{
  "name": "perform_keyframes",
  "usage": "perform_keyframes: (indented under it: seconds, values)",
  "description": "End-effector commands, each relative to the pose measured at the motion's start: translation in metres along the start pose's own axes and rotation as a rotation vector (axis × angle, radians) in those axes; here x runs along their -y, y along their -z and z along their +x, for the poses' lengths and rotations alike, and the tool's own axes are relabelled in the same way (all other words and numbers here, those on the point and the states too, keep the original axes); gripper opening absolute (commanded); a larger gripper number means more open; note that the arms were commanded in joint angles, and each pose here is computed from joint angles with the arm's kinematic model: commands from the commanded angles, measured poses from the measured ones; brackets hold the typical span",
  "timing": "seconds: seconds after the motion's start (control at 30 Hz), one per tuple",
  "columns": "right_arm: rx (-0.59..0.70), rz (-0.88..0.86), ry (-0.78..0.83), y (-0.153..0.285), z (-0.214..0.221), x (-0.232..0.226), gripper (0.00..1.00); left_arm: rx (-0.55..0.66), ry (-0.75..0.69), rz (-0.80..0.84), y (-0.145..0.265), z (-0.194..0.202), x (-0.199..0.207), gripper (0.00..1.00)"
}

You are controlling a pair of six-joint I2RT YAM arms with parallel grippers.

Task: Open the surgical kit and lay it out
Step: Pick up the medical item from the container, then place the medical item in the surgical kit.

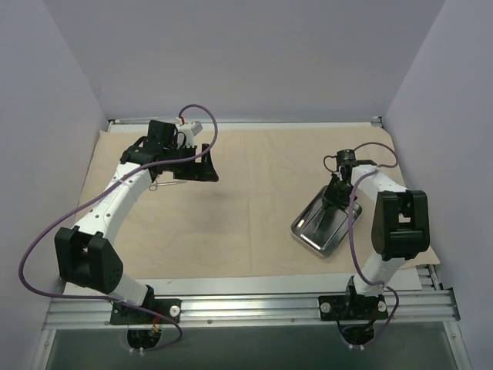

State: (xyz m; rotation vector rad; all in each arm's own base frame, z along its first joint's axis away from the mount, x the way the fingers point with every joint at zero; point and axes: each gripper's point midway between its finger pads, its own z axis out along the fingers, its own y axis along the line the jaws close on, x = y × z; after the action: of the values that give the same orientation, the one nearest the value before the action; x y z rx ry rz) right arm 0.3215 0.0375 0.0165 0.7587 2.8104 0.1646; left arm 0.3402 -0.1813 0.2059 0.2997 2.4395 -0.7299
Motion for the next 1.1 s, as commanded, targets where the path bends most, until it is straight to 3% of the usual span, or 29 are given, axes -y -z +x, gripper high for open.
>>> perform_keyframes:
  seconds: [0.0,0.17,0.33,0.47,0.57,0.8,1.07]
  values:
    - [0.061,-0.047,0.021,0.058,-0.011,-0.009,0.00,0.098,-0.052,0.169,0.011,-0.032,0.047,0.90]
    - [0.132,-0.315,0.115,0.118,-0.013,-0.069,0.00,0.104,0.002,0.451,0.003,-0.043,0.111,0.81]
    - [0.209,-0.505,0.279,0.167,-0.005,-0.134,0.00,0.083,0.000,0.511,-0.011,-0.051,0.146,0.76]
    - [0.294,-0.644,0.332,0.203,0.001,-0.177,0.00,0.067,0.025,0.508,-0.020,-0.055,0.163,0.74]
    - [0.348,-0.714,0.316,0.221,-0.006,-0.198,0.00,0.046,-0.007,0.417,-0.033,-0.052,0.166,0.75]
    - [0.354,-0.760,0.281,0.230,-0.004,-0.222,0.00,0.042,0.011,0.288,-0.047,-0.048,0.151,0.74]
    - [0.320,-0.787,0.295,0.231,0.016,-0.243,0.00,0.082,-0.006,0.287,-0.054,-0.057,0.159,0.75]
